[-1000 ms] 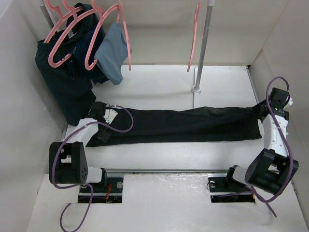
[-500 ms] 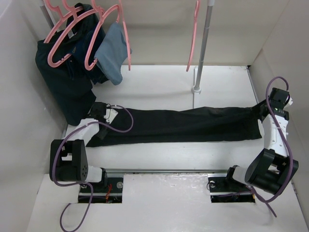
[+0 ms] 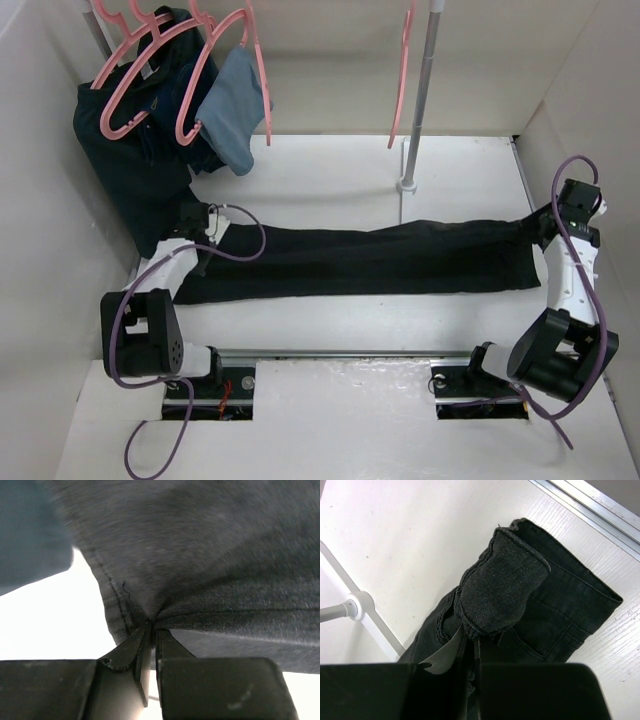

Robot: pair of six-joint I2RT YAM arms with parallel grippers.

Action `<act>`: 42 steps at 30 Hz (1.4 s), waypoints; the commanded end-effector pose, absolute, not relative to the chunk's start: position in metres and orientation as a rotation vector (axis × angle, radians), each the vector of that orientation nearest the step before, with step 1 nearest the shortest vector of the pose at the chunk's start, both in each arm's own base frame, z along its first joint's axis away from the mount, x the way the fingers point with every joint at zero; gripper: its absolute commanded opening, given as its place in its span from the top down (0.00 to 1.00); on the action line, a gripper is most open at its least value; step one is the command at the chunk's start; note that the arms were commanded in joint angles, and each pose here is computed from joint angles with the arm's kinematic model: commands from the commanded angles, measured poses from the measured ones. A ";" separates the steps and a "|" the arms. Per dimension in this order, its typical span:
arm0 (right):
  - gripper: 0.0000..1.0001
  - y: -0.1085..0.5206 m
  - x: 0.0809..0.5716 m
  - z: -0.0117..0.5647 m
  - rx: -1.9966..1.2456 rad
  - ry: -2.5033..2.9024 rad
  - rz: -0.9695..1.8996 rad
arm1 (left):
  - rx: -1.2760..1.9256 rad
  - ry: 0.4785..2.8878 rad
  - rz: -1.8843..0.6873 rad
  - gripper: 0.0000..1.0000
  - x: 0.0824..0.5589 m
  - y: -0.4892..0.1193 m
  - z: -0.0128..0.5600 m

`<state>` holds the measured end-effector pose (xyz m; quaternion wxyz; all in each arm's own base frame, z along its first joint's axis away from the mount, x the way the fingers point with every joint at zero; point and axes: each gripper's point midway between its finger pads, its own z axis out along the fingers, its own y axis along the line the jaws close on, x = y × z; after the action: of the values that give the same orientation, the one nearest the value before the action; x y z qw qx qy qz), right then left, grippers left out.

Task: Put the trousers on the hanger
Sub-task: Fold the trousers at the center of the board.

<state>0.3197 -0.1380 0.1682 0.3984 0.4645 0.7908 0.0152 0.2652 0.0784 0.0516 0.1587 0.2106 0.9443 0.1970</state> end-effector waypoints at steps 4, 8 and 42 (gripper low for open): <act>1.00 -0.169 0.336 0.224 1.119 1.822 -0.057 | 0.468 2.690 0.739 1.00 0.260 0.108 0.115; 1.00 -0.181 0.321 0.205 1.217 1.837 -0.055 | 0.516 2.799 0.694 1.00 0.230 0.103 0.104; 0.36 -0.176 0.282 0.021 1.747 2.123 -0.068 | 0.570 2.963 0.542 0.36 0.183 0.077 0.085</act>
<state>0.2716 -0.1739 0.0240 0.1927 0.6112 0.7668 -0.0360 0.1819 0.0789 0.0681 0.0250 0.1942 0.9642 0.1785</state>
